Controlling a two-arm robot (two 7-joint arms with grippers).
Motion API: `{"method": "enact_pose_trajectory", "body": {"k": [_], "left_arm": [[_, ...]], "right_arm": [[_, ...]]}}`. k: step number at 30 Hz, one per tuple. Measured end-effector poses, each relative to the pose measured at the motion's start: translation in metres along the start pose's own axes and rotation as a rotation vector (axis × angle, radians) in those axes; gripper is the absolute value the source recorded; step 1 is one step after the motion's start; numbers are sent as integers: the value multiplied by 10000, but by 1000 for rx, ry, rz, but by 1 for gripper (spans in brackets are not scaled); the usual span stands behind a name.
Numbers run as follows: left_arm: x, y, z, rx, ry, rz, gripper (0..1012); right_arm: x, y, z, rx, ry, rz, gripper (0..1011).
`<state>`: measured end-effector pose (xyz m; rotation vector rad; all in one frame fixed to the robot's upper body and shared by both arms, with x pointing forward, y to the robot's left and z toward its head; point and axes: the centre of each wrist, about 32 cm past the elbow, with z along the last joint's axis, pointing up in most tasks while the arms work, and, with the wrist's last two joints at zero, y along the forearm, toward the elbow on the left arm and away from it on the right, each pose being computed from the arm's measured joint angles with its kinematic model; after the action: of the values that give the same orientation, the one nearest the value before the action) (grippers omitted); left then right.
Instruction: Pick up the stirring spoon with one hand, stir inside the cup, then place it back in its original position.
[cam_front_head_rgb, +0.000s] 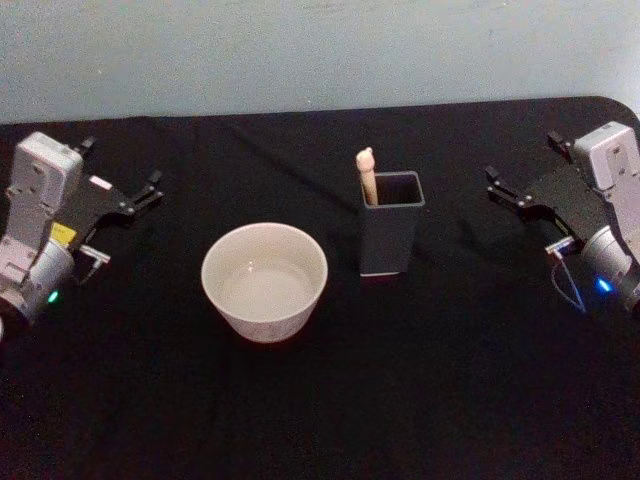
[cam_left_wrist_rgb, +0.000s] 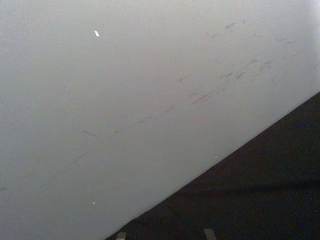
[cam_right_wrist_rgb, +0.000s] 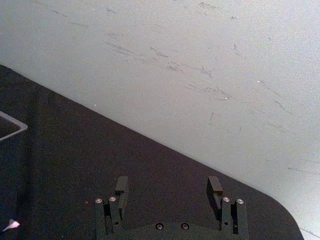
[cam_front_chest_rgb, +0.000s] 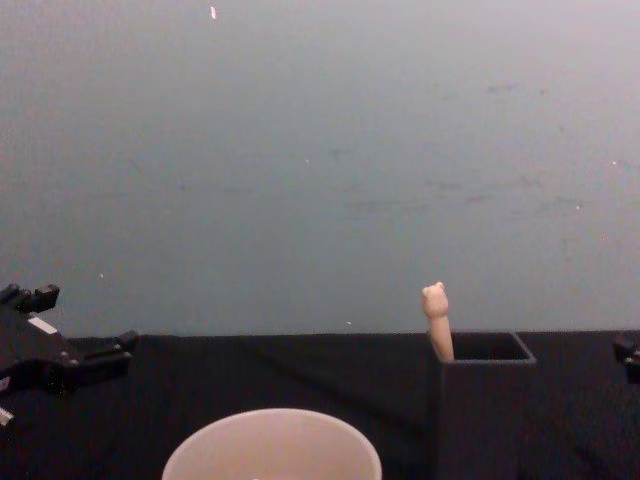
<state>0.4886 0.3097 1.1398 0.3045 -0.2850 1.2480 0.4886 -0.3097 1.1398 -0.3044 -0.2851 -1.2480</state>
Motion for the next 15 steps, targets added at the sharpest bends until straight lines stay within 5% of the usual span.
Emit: {"method": "enact_pose_trajectory", "body": {"k": [15], "left_arm": [[0,0,0,0,0,0,1001]], "right_arm": [[0,0,0,0,0,0,1000]]}}
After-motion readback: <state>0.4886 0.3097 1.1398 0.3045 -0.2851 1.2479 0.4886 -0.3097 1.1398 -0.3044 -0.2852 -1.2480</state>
